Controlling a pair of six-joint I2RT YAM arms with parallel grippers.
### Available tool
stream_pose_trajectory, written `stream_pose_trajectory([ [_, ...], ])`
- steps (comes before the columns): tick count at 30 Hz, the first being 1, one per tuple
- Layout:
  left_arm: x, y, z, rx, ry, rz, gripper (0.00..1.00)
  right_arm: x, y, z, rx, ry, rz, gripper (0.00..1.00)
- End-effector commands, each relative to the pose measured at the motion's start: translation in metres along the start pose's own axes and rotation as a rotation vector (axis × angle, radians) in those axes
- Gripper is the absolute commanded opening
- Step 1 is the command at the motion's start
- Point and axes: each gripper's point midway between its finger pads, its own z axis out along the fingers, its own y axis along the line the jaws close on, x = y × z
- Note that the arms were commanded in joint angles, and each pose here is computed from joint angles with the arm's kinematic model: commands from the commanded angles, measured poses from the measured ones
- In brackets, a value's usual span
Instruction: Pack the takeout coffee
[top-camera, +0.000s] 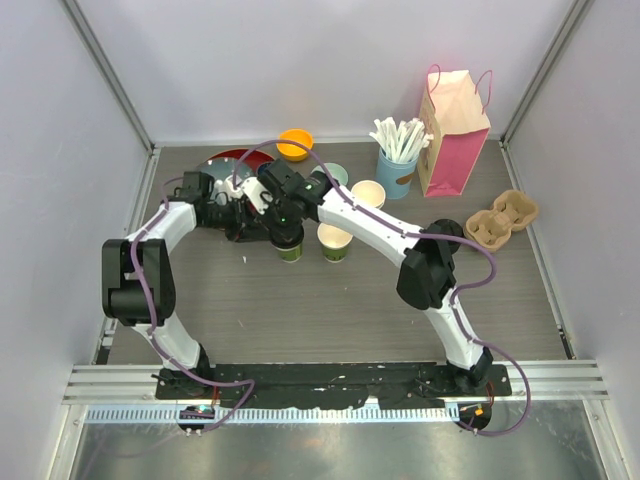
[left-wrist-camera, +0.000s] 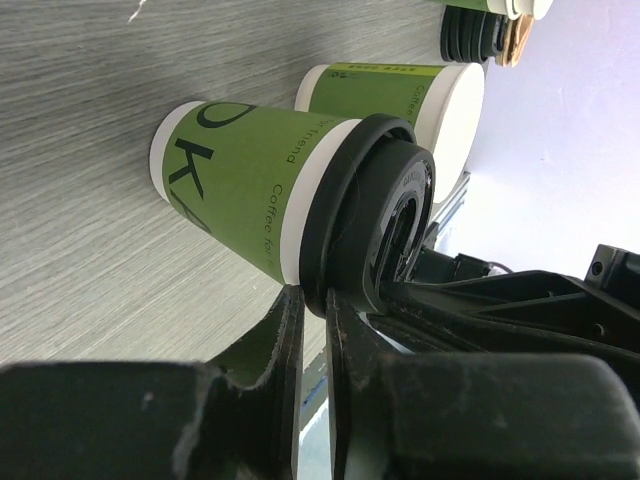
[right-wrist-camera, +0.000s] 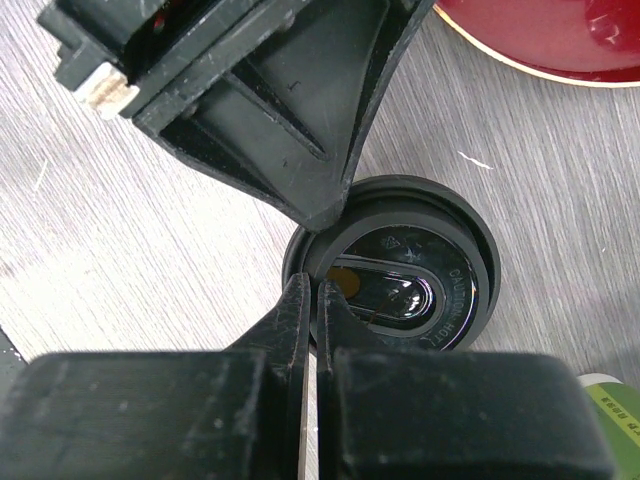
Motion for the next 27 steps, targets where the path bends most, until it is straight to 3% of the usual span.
stream_pose_trajectory([
  [1, 0.017, 0.036, 0.012, -0.110, 0.057, -0.015, 0.13, 0.015, 0.021, 0.009, -0.067, 0.031, 0.016, 0.01],
  [12, 0.012, 0.040, 0.011, -0.137, 0.037, 0.026, 0.10, 0.027, 0.019, 0.009, -0.081, 0.032, 0.051, 0.01],
  [20, -0.013, -0.013, -0.018, -0.064, -0.077, 0.183, 0.31, 0.010, 0.007, -0.006, -0.035, -0.009, 0.059, 0.01],
  [27, -0.020, -0.014, -0.025, -0.071, -0.088, 0.164, 0.33, 0.009, 0.002, -0.011, -0.013, -0.001, 0.029, 0.01],
])
